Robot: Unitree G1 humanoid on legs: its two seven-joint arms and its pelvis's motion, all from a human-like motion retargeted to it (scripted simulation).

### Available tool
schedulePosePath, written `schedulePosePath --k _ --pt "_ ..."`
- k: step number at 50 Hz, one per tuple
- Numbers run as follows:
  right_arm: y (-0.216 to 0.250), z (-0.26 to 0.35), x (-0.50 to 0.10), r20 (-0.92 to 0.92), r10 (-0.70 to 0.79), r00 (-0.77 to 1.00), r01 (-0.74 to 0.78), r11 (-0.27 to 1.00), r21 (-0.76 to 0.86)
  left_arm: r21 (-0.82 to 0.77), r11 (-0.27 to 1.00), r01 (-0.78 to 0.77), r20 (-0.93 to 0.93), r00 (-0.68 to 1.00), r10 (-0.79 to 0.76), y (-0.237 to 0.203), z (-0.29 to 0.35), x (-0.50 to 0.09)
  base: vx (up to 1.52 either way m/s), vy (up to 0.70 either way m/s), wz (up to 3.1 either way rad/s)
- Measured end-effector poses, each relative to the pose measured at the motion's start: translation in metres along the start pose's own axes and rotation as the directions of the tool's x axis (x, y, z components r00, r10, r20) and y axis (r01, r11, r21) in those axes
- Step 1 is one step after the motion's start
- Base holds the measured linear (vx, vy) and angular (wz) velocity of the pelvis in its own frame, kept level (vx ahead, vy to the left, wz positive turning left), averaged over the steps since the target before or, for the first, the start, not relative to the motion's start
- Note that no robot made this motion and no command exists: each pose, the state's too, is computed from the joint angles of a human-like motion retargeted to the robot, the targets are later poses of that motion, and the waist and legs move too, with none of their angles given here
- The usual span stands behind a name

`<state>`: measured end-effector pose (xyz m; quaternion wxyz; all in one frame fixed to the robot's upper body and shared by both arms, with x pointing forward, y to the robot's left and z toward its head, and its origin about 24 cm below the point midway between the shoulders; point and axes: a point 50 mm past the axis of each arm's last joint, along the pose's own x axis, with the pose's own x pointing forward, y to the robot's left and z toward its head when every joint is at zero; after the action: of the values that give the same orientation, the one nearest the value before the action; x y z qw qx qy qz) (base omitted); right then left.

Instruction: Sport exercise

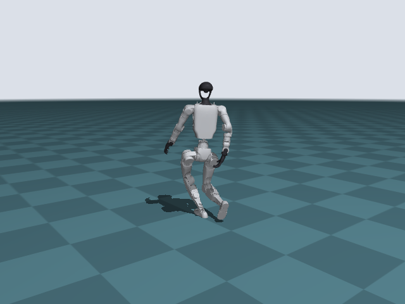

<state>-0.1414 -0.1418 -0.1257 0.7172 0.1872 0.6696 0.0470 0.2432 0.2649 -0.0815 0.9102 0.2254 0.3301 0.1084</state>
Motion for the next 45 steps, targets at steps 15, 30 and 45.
schedulePosePath --k 15,30,45 --pt "0.038 -0.001 0.008 -0.002 0.111 0.994 -0.11 0.989 -0.094 0.598 0.798 -0.068 0.792 0.201 -0.576 -0.1 0.251 -0.105 0.26 0.04 0.44" --pt "-0.089 0.179 0.004 0.454 -0.537 0.711 0.694 0.64 -0.33 0.76 0.627 0.17 0.536 0.382 -0.753 -0.074 0.111 -0.09 0.06 -0.12 0.36" --pt "-0.035 0.466 -0.137 0.97 -0.172 0.17 0.935 0.338 -0.103 0.458 0.786 0.415 -0.376 0.892 -0.252 0.029 -0.176 -0.103 -0.18 -0.01 0.17"
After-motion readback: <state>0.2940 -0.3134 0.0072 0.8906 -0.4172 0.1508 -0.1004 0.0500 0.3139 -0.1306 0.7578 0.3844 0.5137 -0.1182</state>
